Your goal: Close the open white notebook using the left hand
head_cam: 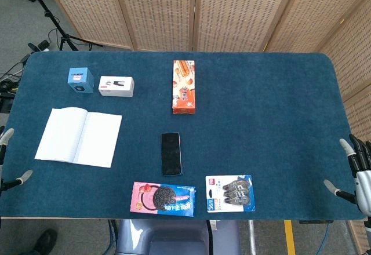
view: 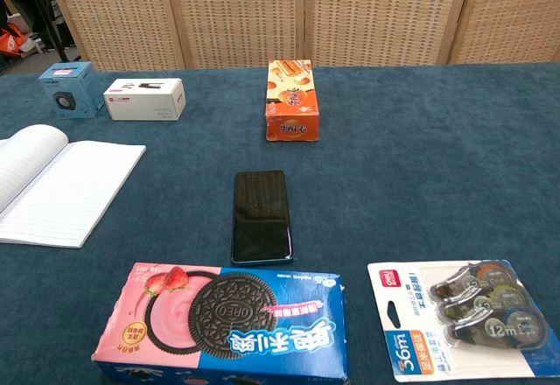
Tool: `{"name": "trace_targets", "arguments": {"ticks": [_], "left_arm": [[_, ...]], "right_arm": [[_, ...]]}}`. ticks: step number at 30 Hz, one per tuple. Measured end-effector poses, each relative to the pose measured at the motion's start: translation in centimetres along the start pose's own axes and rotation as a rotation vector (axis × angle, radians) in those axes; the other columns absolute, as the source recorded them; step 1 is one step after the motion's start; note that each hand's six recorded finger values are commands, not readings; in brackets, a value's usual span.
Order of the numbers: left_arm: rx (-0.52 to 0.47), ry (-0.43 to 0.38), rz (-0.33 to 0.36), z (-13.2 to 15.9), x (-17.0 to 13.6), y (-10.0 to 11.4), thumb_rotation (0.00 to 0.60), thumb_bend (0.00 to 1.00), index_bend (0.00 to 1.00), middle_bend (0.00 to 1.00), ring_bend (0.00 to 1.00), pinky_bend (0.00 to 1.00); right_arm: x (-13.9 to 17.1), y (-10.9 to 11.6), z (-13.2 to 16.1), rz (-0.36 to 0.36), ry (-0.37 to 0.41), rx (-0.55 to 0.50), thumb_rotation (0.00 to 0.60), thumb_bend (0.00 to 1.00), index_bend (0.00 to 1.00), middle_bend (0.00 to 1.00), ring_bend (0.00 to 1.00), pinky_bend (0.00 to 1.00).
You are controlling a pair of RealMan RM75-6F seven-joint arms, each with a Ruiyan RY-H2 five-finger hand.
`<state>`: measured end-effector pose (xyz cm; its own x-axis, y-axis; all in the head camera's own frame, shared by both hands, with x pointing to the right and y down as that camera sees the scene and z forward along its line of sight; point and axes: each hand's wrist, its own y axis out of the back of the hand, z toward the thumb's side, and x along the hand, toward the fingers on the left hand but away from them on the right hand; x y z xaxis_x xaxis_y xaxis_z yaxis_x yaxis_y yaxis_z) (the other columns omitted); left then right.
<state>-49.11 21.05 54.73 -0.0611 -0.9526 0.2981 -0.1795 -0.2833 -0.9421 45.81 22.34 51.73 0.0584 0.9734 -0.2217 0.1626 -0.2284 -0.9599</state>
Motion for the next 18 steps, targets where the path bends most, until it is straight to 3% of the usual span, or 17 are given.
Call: {"name": "trace_targets", "arguments": {"ticks": [12, 18], "left_arm": [[0.013, -0.021, -0.049, 0.1, 1.3, -1.6, 0.6, 0.01, 0.0, 0.0, 0.0, 0.0], [0.018, -0.076, -0.085, -0.6, 3.4, -4.6, 0.6, 0.17, 0.0, 0.0, 0.0, 0.0]], "right_arm": [[-0.1, -0.1, -0.1, 0.018, -0.001, -0.04, 0.6, 0.0, 0.0, 0.0, 0.0, 0.0], [-0.2, -0.4, 0.0, 0.042, 0.002, -0.067, 0.6, 0.0, 0.0, 0.0, 0.0, 0.0]]}}
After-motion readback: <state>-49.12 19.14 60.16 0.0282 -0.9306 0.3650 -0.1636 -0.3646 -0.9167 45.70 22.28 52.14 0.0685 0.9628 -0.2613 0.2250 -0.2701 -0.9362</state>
